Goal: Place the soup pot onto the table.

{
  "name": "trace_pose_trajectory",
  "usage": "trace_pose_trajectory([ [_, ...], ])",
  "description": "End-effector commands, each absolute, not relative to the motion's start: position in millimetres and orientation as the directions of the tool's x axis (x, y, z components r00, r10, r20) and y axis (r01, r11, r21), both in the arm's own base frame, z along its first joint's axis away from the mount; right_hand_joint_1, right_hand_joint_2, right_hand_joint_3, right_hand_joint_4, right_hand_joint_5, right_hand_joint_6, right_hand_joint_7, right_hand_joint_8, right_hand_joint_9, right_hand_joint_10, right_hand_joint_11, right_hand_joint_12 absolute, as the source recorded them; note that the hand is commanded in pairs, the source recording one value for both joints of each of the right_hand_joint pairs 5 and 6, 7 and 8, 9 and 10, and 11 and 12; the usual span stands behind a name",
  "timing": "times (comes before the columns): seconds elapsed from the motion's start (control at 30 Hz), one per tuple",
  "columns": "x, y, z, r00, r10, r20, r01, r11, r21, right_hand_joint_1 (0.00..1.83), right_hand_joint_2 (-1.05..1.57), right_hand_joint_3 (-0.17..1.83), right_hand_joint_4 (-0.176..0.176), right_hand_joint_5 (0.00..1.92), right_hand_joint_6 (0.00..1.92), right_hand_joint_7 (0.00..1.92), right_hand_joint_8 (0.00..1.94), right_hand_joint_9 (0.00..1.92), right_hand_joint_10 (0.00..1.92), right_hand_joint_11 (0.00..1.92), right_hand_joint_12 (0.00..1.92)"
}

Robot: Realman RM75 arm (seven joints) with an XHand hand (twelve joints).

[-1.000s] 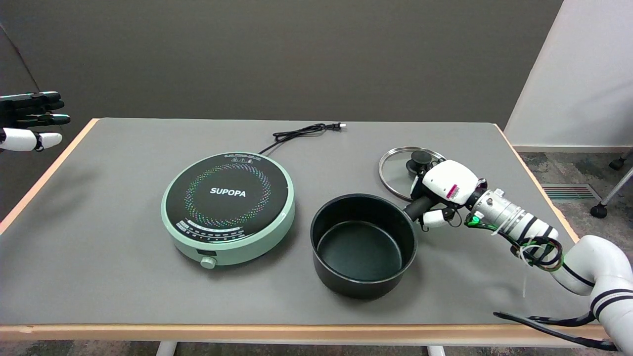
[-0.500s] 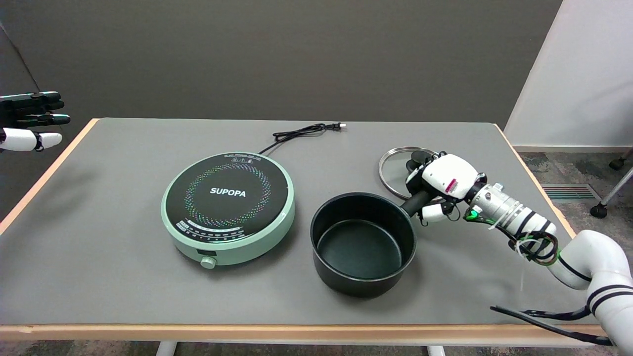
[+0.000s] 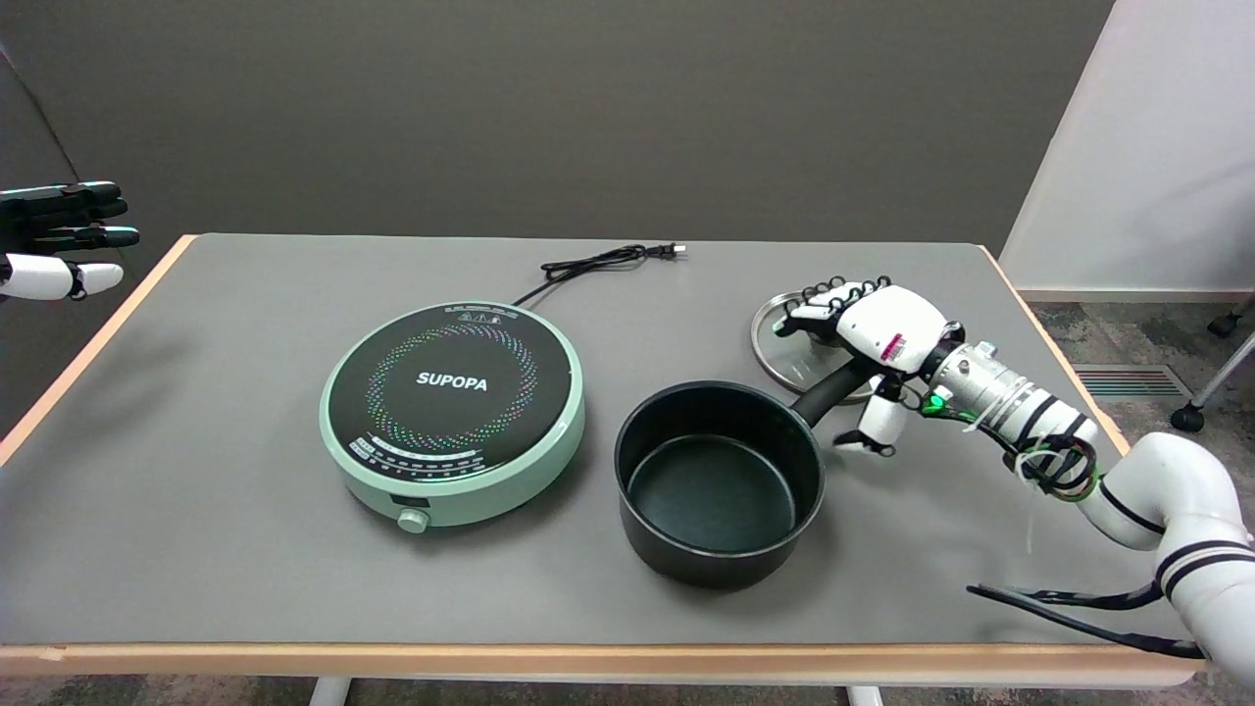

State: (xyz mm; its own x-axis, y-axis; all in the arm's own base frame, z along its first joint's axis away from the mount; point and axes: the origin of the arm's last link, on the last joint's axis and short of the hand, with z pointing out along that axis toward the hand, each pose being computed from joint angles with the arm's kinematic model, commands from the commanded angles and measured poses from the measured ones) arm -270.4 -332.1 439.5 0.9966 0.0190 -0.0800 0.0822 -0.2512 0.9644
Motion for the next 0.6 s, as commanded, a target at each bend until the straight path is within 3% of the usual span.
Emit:
trace_pose_trajectory([
  [0.03, -262.6, -318.2, 464.5, 0.989, 0.007, -0.146, 0.144, -0.185, 0.972, 1.14, -0.35, 1.01, 0.137, 0.51, 0.51, 0.51, 0.51, 0.51, 0.51, 0.51, 0.51],
  [0.2, -270.2, -302.5, 476.4, 0.989, -0.025, -0.149, 0.143, -0.154, 0.978, 1.14, -0.41, 1.04, 0.174, 0.51, 0.51, 0.51, 0.51, 0.51, 0.51, 0.51, 0.51],
  [0.4, -257.0, -279.8, 500.6, 0.985, -0.006, -0.17, 0.17, -0.069, 0.983, 1.15, -0.44, 1.06, 0.14, 0.53, 0.53, 0.53, 0.53, 0.53, 0.53, 0.53, 0.53],
  [0.43, -254.1, -276.0, 505.9, 0.985, -0.003, -0.172, 0.172, -0.046, 0.984, 1.09, -0.45, 1.07, 0.173, 0.53, 0.53, 0.53, 0.53, 0.53, 0.53, 0.53, 0.53],
  [0.47, -251.8, -273.1, 510.3, 0.986, 0.002, -0.169, 0.169, -0.026, 0.985, 1.09, -0.45, 1.07, 0.173, 0.54, 0.54, 0.54, 0.54, 0.54, 0.54, 0.54, 0.54],
  [0.5, -249.8, -268.6, 516.2, 0.986, 0.005, -0.164, 0.164, 0.0, 0.986, 1.08, -0.45, 1.08, 0.17, 0.54, 0.54, 0.54, 0.54, 0.54, 0.54, 0.54, 0.54],
  [0.53, -248.3, -265.2, 520.4, 0.988, 0.012, -0.157, 0.157, 0.019, 0.987, 1.15, -0.46, 1.09, 0.13, 0.55, 0.55, 0.55, 0.55, 0.55, 0.55, 0.55, 0.55],
  [0.6, -243.1, -258.0, 530.4, 0.992, 0.047, -0.114, 0.11, 0.067, 0.992, 1.16, -0.47, 1.12, 0.123, 0.55, 0.55, 0.55, 0.55, 0.55, 0.55, 0.55, 0.55],
])
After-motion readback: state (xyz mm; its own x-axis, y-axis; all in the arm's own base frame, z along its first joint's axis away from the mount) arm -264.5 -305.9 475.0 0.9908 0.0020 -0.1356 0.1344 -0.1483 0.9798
